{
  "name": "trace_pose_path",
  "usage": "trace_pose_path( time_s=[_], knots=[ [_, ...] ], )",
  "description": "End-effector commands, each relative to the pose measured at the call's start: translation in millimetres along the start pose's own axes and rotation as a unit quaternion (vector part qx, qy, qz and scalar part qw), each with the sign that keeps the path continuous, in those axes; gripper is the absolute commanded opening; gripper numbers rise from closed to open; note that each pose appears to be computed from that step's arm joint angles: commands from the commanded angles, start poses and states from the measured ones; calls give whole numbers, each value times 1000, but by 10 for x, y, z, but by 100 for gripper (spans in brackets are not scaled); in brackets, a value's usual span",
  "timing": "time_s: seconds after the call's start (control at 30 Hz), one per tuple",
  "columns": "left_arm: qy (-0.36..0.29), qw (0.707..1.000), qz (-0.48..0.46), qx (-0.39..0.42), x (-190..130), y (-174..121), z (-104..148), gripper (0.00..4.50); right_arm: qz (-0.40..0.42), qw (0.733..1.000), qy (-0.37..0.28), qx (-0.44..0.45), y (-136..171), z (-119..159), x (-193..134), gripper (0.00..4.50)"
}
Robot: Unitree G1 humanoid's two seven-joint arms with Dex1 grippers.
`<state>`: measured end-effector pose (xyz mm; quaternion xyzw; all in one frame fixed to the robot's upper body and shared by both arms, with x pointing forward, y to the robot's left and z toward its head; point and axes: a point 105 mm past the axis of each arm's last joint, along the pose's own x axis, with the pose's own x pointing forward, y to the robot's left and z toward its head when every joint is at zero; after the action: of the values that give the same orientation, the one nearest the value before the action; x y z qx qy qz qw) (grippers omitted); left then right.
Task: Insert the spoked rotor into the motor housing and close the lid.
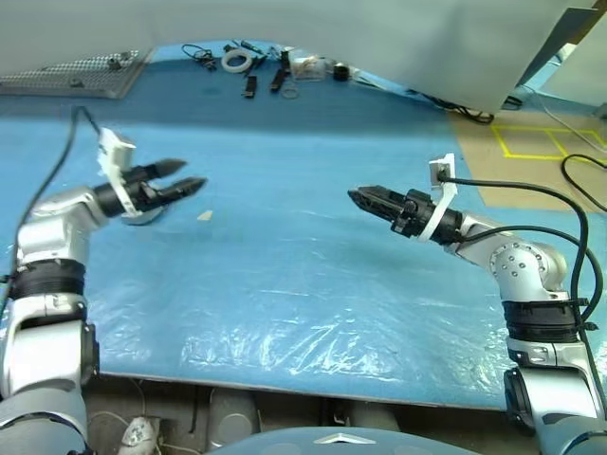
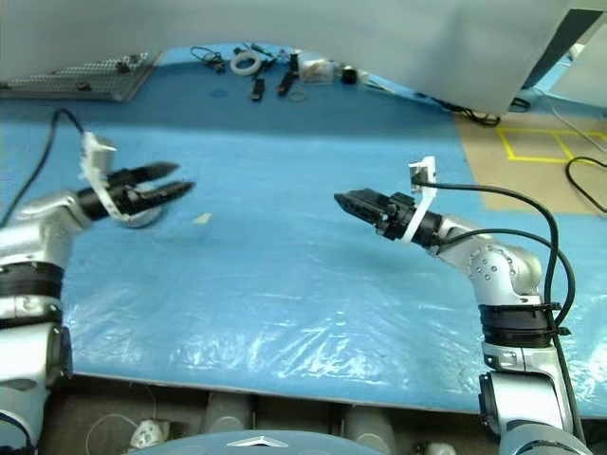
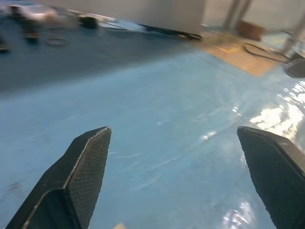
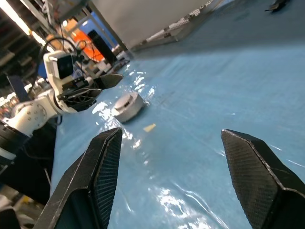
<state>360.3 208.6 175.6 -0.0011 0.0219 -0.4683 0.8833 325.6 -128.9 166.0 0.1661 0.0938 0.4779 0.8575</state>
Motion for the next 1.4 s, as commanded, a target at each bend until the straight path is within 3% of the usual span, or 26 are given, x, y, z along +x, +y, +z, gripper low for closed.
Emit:
trace_pose_path(
  time_s=[0.03,0.23,0.43,1.4],
  knots=[
    [-4,999,-41,23,165,-265,5,448,33,998,15,-54,183,-70,76,347],
    [11,995,-94,25,360,-637,-245,448,20,991,47,-126,190,-321,67,347],
    [43,987,-143,58,399,-861,-449,448,13,988,56,-141,161,-367,5,347],
    [36,993,-98,48,470,-727,-420,448,-24,988,53,-142,17,-357,42,347]
  ],
)
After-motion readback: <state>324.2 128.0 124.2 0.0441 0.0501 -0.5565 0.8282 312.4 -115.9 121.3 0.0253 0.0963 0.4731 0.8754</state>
